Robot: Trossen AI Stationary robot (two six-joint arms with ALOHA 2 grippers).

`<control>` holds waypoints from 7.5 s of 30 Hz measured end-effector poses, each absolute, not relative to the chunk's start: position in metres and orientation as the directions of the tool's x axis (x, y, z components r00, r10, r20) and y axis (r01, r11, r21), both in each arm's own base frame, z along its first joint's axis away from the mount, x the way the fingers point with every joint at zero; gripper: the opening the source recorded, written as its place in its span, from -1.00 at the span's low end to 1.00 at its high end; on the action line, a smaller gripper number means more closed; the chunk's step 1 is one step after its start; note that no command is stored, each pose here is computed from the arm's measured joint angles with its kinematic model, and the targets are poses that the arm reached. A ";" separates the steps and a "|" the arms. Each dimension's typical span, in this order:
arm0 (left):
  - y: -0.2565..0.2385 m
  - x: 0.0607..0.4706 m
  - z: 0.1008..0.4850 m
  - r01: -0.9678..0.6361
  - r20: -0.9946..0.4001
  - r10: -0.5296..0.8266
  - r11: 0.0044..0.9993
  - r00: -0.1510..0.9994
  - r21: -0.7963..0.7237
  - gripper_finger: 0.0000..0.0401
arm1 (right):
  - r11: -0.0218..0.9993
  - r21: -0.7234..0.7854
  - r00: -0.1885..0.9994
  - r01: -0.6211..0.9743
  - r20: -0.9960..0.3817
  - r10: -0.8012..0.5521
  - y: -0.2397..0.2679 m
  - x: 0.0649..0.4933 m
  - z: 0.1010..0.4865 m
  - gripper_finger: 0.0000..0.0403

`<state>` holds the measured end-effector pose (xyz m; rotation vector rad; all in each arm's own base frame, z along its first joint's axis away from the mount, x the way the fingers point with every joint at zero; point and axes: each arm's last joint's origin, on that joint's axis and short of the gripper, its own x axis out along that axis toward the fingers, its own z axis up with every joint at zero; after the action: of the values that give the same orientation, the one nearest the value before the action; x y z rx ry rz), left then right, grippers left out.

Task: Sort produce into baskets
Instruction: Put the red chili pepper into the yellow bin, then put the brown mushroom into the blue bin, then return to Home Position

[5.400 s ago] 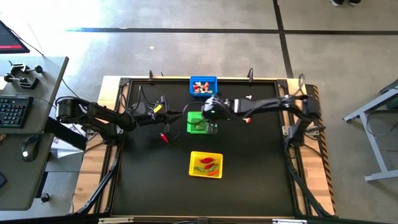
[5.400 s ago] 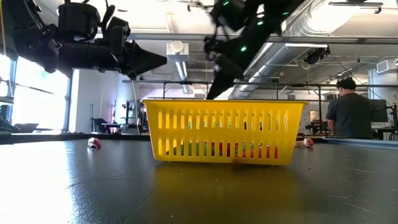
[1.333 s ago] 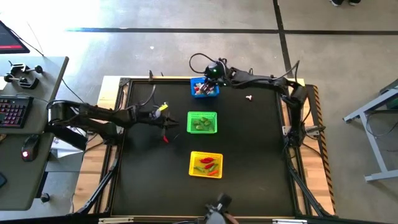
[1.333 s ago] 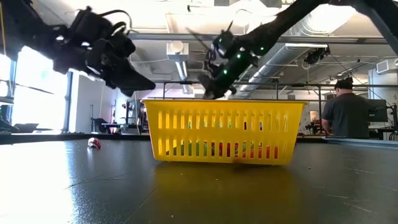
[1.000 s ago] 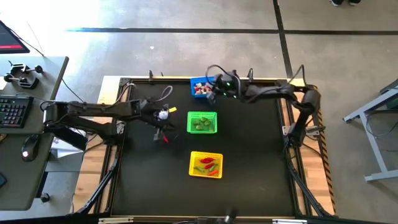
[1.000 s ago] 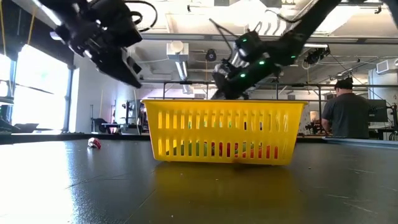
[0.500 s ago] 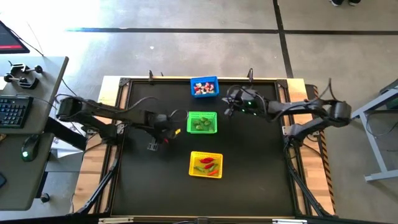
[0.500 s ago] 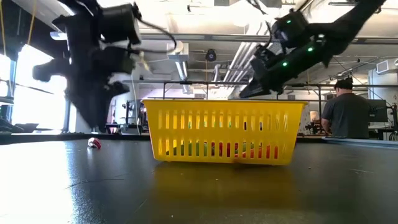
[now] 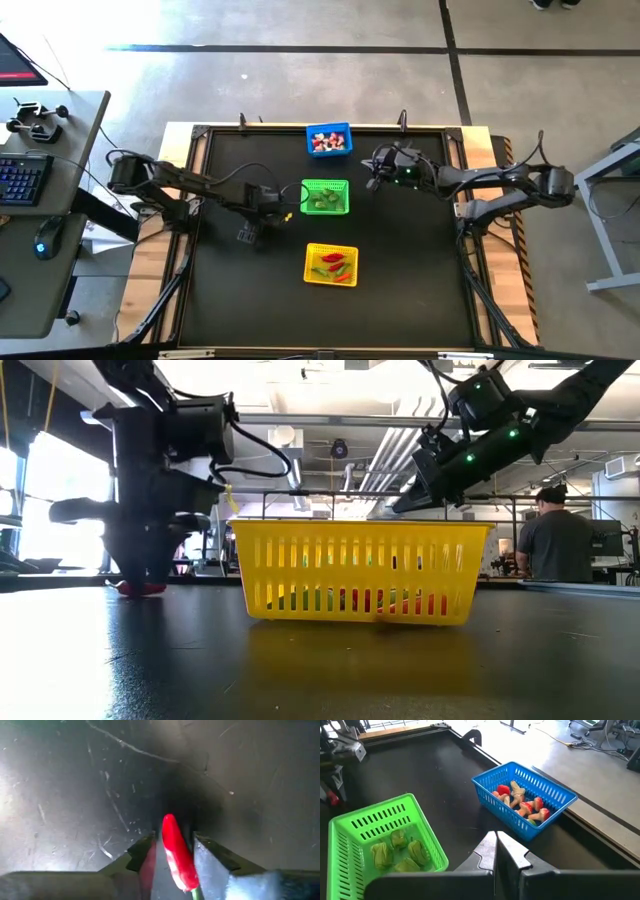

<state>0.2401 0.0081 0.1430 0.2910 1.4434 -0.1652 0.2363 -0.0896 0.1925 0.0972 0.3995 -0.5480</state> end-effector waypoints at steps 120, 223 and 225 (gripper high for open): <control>0.084 0.172 0.178 -0.136 0.146 0.168 0.969 0.975 -0.207 -0.22 | 0.699 -0.090 0.494 0.709 -0.644 -0.584 -0.190 0.348 0.183 -0.95; 0.056 0.079 0.175 -0.653 0.076 0.662 0.749 0.746 -0.114 -1.00 | 0.806 0.046 0.807 0.590 0.004 -0.591 -0.044 0.090 0.167 -1.00; 0.056 0.078 0.173 -0.667 0.057 0.675 0.737 0.736 -0.111 -1.00 | 0.794 0.044 0.795 0.606 -0.001 -0.606 -0.045 0.090 0.167 -1.00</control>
<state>0.0785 0.0561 0.1727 -0.0853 -0.0954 0.7379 0.0898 -0.0447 0.1669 0.0429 -0.0134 -0.6514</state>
